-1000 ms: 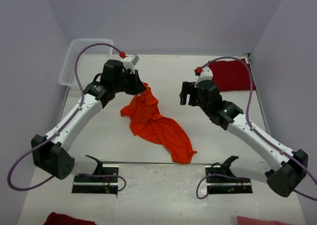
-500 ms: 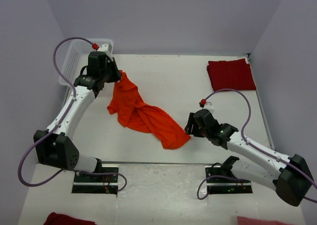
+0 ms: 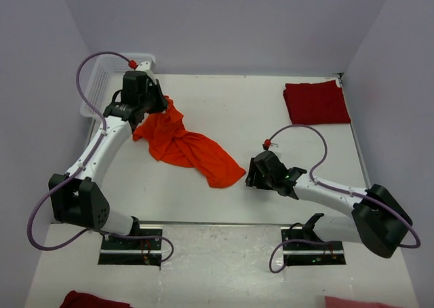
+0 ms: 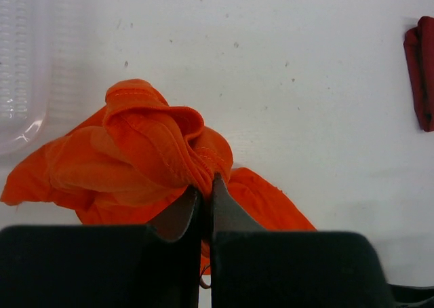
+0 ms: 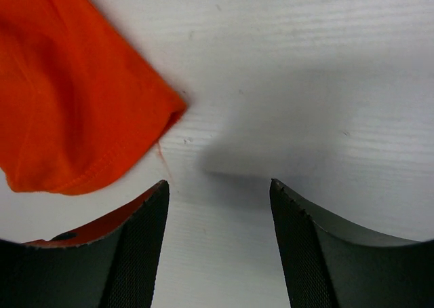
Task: Fold and stack the t-shirts
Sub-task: Move the tshirt to the center of the board, then flatten out the tshirt
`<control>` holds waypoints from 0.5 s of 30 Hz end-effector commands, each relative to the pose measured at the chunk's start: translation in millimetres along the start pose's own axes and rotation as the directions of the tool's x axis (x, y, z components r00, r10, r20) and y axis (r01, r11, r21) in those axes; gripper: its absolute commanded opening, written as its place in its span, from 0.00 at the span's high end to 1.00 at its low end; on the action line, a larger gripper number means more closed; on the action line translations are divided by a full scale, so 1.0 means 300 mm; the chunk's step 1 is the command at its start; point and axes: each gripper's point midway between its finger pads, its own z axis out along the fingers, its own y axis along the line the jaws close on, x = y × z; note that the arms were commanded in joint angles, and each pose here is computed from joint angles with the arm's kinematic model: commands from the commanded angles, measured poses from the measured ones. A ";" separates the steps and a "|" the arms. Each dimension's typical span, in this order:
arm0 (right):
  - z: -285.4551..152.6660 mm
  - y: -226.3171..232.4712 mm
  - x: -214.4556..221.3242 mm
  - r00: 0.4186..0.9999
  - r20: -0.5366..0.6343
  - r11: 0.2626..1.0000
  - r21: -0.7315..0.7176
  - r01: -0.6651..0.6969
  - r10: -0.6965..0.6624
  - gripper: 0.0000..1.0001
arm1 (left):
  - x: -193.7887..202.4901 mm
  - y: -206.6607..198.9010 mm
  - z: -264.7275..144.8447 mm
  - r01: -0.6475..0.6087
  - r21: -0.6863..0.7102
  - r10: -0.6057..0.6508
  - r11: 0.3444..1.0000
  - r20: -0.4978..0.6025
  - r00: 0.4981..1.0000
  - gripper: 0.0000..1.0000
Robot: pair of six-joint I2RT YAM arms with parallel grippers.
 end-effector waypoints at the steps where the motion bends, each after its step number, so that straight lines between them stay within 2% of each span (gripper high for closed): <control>1: 0.022 0.123 -0.126 0.996 0.088 0.998 -0.056 0.020 -0.015 0.37 | -0.030 -0.023 0.003 -0.001 0.043 0.000 0.999 0.039 0.999 1.00; 8: 0.091 0.220 -0.184 0.995 0.073 0.996 -0.060 0.068 -0.064 0.37 | -0.011 -0.019 0.007 0.001 0.045 -0.002 0.999 0.028 1.000 1.00; 15: 0.161 0.195 -0.147 0.998 0.035 0.998 -0.016 0.054 -0.053 0.39 | -0.008 -0.028 0.000 0.003 0.060 -0.005 0.998 0.029 1.000 1.00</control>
